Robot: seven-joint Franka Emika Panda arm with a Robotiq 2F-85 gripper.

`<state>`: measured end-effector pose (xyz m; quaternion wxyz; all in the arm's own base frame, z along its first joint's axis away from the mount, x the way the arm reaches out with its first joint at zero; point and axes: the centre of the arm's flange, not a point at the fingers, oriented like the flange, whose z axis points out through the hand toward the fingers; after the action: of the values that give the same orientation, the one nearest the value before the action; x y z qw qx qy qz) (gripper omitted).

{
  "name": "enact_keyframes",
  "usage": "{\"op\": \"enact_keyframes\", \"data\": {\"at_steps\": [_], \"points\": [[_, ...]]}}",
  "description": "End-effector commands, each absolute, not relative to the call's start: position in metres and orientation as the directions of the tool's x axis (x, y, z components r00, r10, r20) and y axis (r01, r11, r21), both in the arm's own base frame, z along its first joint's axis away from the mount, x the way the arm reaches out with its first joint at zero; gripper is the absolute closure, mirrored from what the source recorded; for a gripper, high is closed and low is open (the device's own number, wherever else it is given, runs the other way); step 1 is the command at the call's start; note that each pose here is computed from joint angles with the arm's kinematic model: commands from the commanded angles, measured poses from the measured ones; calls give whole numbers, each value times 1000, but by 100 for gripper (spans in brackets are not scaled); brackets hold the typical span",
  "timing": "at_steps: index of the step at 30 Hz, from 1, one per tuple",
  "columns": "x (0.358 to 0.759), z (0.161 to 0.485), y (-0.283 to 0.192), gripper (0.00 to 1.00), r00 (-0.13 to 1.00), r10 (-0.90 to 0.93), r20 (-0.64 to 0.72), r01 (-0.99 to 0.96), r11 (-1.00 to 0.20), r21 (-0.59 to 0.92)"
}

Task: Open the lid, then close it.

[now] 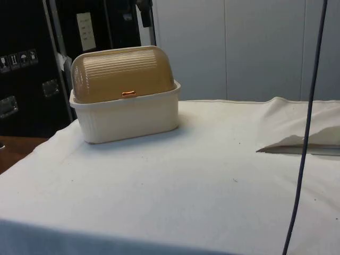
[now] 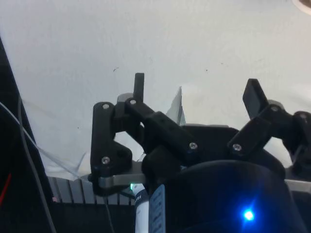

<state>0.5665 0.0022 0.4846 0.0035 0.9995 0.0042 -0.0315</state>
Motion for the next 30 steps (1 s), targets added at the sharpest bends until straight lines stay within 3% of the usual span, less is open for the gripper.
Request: {"op": "enact_keyframes", "data": {"at_steps": [1,7,9,10,18,30], "points": [[564,486,2,3,998,8,-60,8,-1000,7],[562,487,3,37,998,9,-58,9,-1000,7],[562,487,3,42,998,9,-59,9,-1000,7],[561,488,3,53,998,9,-57,9,-1000,7],[561,487,2,100,998,8,-57,8,-1000,8],[564,490,29,100,1000,29,-11,29,-999,41]]}}
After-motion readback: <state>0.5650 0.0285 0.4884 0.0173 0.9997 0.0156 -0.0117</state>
